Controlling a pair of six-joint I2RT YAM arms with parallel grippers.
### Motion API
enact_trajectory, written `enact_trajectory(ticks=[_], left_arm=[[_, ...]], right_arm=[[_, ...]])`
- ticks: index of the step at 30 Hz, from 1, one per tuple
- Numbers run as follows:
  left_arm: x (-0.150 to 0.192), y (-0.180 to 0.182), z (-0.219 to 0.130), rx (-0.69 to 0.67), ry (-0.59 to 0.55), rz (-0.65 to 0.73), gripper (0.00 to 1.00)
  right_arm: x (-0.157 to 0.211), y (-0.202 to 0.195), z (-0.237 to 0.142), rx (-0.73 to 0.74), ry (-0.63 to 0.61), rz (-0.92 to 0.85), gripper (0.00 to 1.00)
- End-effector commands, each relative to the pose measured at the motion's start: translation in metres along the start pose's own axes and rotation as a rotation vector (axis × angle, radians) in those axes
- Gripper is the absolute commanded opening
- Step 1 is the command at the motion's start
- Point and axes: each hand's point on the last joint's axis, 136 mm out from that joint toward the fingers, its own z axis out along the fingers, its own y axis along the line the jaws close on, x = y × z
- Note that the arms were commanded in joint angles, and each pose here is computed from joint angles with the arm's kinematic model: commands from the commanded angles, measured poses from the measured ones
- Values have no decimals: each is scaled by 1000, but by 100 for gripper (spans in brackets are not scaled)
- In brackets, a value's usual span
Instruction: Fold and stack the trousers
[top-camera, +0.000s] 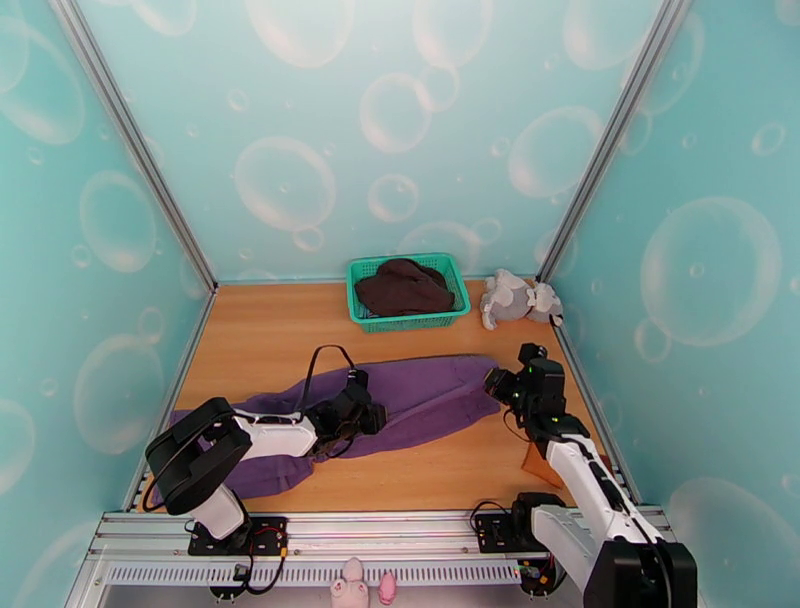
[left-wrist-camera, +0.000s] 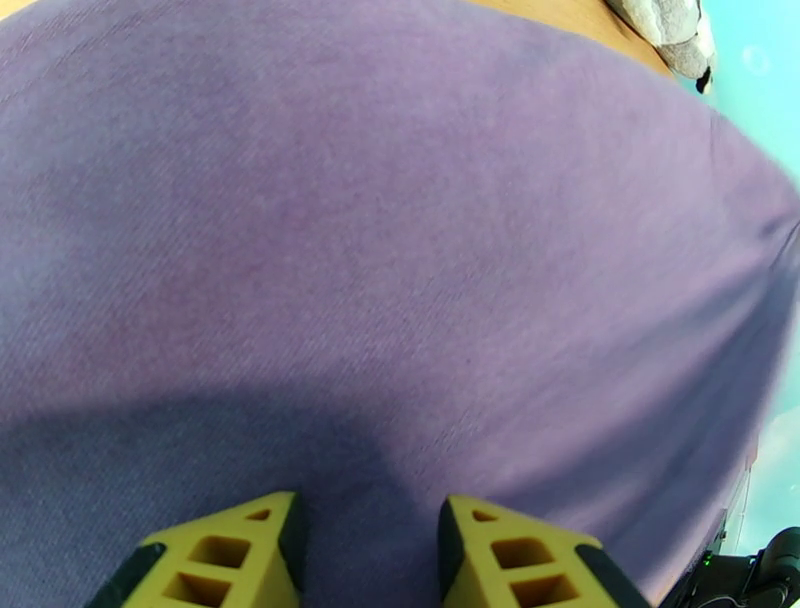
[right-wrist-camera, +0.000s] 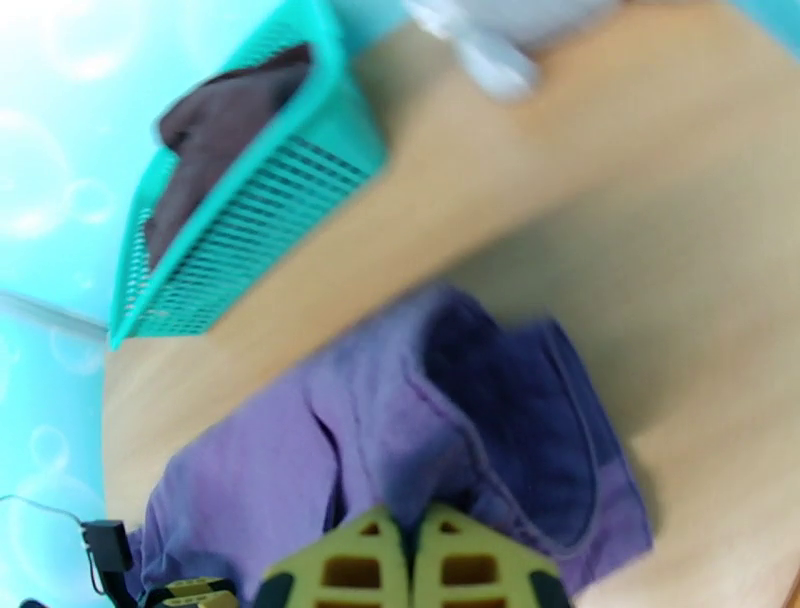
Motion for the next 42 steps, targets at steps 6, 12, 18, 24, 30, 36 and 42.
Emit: enact_trajectory(ticks=[6,12,18,24,30,36,42], left_arm=[[52,27,9,-83,190,13,41],[47,22,13,-89,206,54,41],[34,-1,11,-22,201,105,41],[22,-29,3,77,199,144,41],[11,-31,-11,73,162,151,41],[22,-15,-14,34,176,150,41],[18,-18,-18,45,161,152,41]], right_arm=[[-2,-34,-18,268,-68,-189,1],[-12,-37,-45,373,-183,-138,17],[-31,21,-50,159,-211,-111,34],[27,65,14,-103,31,-34,34],[80,43,68,-38,200,45,28],[66,9,58,77,168,1,36],[73,-57,67,185,233,114,35]])
